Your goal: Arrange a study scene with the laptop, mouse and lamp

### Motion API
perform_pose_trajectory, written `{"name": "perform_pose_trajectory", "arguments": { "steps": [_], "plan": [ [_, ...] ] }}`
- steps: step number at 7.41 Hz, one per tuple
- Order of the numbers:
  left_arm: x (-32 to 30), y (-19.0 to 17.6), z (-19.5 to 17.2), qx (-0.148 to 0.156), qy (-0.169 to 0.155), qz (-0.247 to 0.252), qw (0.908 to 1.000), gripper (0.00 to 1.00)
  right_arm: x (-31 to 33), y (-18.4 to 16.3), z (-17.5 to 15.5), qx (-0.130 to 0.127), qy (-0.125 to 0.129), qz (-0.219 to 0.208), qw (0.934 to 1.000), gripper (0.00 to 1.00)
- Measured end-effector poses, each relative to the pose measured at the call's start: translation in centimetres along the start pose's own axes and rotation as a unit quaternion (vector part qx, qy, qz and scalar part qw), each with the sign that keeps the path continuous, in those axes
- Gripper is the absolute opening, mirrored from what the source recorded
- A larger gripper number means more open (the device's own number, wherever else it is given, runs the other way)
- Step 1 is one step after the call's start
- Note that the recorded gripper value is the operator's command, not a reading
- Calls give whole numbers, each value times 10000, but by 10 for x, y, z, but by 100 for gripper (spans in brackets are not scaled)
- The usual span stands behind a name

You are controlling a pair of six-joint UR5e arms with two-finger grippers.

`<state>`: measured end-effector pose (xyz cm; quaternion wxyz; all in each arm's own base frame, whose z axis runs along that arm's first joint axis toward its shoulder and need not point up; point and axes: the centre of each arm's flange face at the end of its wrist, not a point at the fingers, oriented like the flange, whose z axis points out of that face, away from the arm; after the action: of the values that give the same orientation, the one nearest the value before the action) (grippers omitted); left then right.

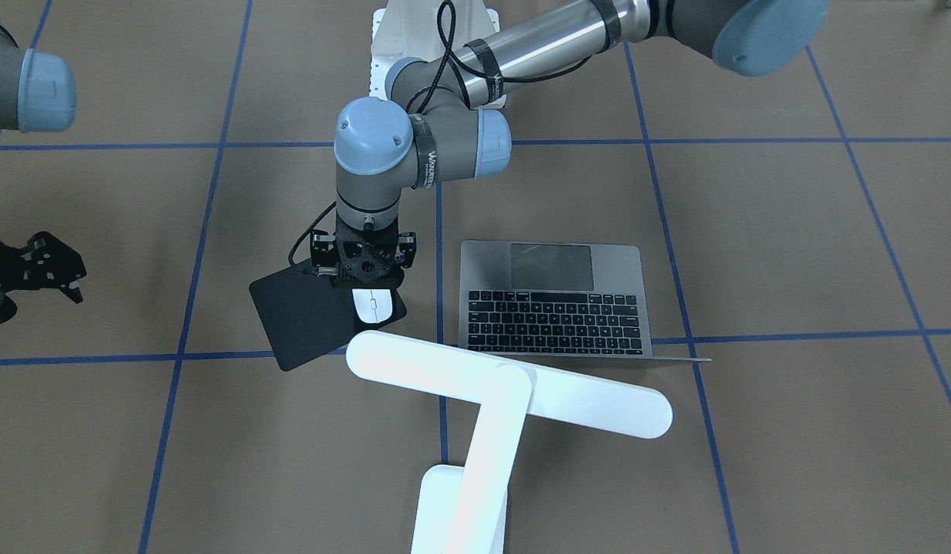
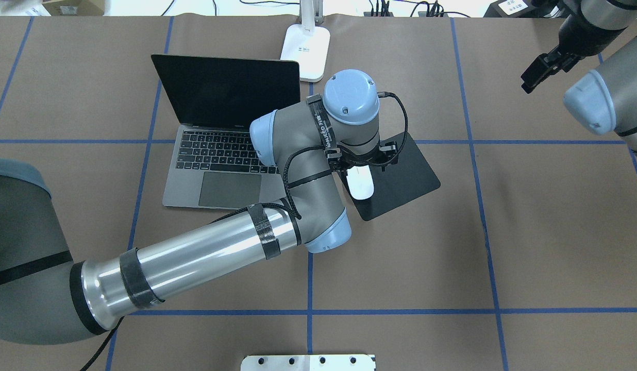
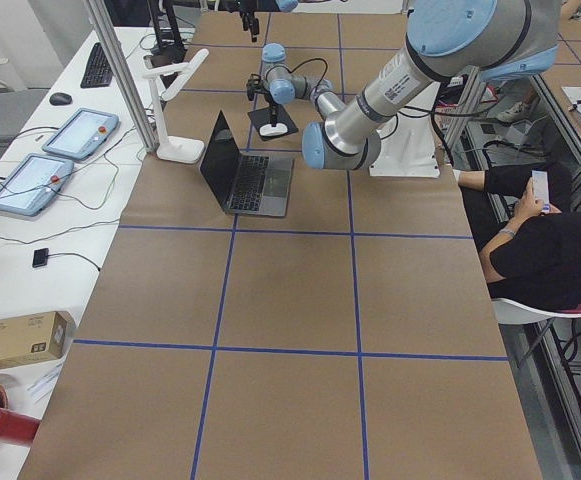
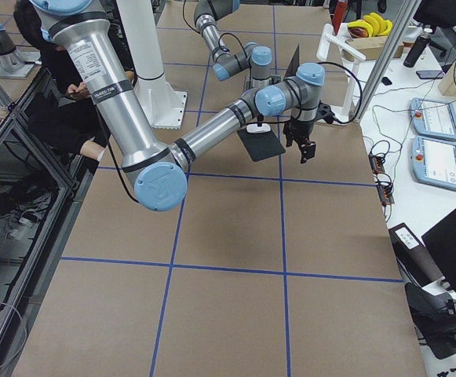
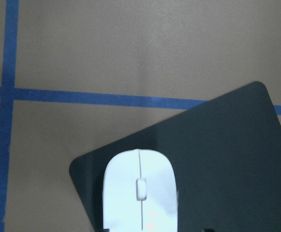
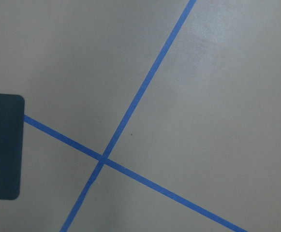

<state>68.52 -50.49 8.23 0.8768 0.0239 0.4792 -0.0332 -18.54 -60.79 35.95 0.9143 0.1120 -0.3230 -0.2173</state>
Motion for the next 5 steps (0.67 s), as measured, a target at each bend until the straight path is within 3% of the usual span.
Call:
{"name": "perform_pose_trajectory", "arguments": {
  "steps": [3,5],
  "plan": [
    [-8,-3,-40,-168,-281,511,9982,98,-1,5,-7,76,53,-2,10000,100],
    [-85,-6,-88,-291,-514,937,9938,98,4,9,-14,180,147,-19,9997,100]
  ]
}}
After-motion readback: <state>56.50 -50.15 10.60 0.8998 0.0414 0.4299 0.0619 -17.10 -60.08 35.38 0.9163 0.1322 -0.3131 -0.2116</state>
